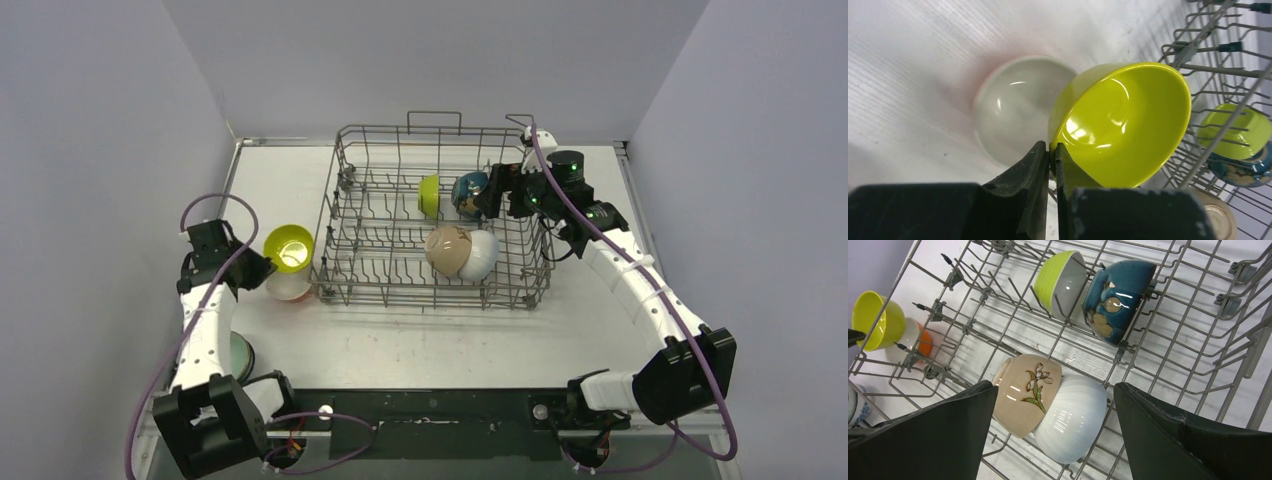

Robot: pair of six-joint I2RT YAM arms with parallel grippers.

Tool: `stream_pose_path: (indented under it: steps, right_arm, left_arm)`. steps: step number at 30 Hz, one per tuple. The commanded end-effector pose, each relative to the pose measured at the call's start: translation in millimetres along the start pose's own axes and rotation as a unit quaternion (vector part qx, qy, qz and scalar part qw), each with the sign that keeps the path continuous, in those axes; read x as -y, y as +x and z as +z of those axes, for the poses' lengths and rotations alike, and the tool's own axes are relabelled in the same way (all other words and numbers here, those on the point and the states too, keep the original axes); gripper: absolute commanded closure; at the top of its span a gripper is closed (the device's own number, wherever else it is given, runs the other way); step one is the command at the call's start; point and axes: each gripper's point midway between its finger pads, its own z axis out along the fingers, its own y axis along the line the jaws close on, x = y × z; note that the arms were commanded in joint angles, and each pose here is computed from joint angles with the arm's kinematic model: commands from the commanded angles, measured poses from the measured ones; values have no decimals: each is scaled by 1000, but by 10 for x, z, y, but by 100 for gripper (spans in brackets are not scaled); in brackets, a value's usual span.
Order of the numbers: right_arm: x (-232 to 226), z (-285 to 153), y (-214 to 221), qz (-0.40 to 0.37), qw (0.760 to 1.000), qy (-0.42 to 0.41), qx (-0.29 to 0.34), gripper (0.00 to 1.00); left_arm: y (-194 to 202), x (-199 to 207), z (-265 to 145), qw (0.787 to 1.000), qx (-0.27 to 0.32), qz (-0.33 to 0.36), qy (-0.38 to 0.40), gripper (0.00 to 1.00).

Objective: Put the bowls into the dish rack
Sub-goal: Pick up the bowl from the center of the board.

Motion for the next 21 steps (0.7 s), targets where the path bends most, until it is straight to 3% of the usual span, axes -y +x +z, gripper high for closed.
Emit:
stream_pose_path:
  steps: [1,4,7,10,15,21]
  right_arm:
    - [-124,13,-139,-5,999,-27,26,10]
    - [-146,33,-120,-4,999,-31,23,10]
    - [-185,48,-114,-3,999,-38,22,10]
    - [-271,68,-113,-5,998,-53,20,10]
    - [-449,123,-110,-11,997,-80,14,10]
    - [-694,176,-76,-19,994,-110,9,10]
  left_arm:
    - [-207,401,-181,993,43,0,110,100]
    - [-160,573,-256,984,40,28,169,100]
    - [-173,572,-310,984,48,31,169,100]
    - [-328,574,-421,984,88,18,155,100]
    - [-608,873,-795,964,157,24,212,100]
    - [-811,1175,-1166,947,196,46,252,100]
